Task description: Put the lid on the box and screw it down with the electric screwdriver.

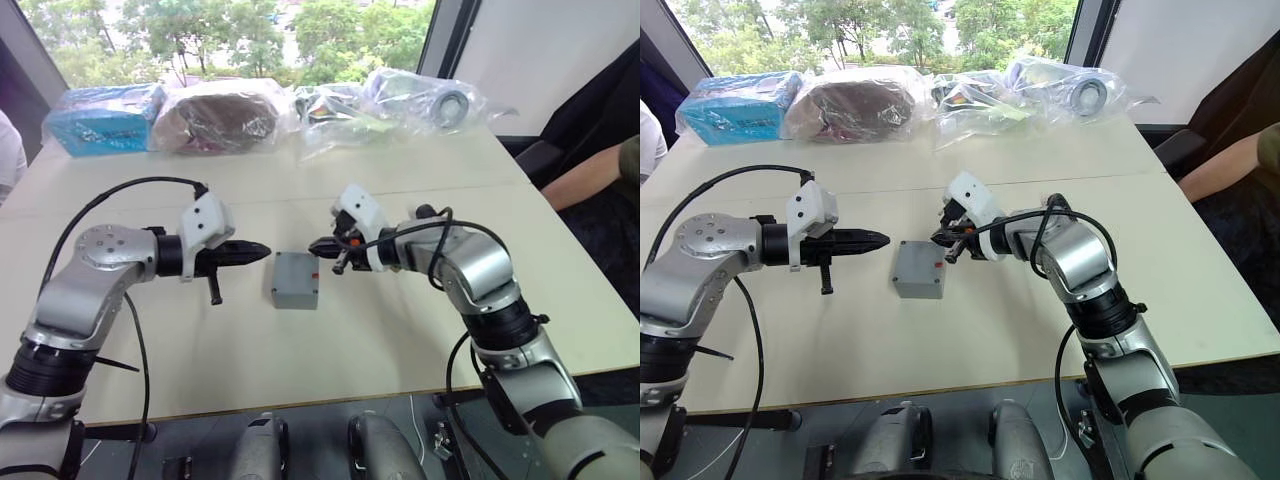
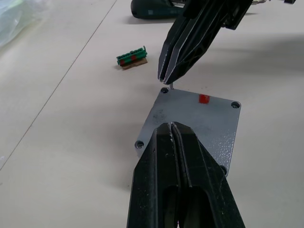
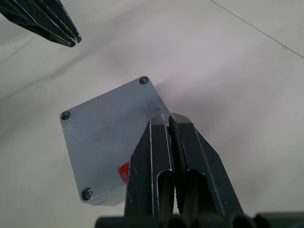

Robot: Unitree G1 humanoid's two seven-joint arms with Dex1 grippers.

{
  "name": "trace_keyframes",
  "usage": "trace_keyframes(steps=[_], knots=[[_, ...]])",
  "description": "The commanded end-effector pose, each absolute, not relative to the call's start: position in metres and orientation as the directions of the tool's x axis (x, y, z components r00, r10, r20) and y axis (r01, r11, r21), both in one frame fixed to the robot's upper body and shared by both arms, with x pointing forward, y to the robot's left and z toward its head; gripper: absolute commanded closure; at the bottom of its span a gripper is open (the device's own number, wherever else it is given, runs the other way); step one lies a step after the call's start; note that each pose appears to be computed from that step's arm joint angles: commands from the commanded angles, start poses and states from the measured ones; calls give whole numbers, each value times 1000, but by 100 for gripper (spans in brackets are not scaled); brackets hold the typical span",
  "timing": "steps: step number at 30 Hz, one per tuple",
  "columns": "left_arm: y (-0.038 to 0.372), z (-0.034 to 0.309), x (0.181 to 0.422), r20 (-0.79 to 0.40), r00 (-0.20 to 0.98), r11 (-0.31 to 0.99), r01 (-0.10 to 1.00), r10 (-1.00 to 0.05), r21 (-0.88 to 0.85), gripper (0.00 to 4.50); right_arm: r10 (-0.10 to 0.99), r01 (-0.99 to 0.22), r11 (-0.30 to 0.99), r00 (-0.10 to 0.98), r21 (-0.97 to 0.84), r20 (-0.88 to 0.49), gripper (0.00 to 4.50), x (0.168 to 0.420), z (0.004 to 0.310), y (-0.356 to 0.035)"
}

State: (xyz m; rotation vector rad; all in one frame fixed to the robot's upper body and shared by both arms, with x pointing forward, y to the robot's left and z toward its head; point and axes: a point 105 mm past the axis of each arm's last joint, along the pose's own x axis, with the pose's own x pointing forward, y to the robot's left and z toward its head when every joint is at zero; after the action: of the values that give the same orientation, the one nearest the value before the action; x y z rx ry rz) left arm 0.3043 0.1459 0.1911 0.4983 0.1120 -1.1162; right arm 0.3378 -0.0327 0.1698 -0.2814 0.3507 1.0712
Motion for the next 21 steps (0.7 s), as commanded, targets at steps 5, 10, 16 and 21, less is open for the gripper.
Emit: trace_keyframes(steps=[5,10,16,21], knots=[[144,197,301,-316,450,331,871,-836,364,450,800,-886,456,450,-86,-397,444,345,171,-33],[144,196,300,-315,450,332,870,-836,363,450,789,-881,463,460,-99,-406,444,348,167,-36],[144,195,300,-313,449,332,871,-837,362,450,786,-882,459,457,-102,-417,444,349,164,-38],[143,194,300,-312,449,332,871,-838,361,450,785,-892,443,436,-92,-439,420,344,154,-36]])
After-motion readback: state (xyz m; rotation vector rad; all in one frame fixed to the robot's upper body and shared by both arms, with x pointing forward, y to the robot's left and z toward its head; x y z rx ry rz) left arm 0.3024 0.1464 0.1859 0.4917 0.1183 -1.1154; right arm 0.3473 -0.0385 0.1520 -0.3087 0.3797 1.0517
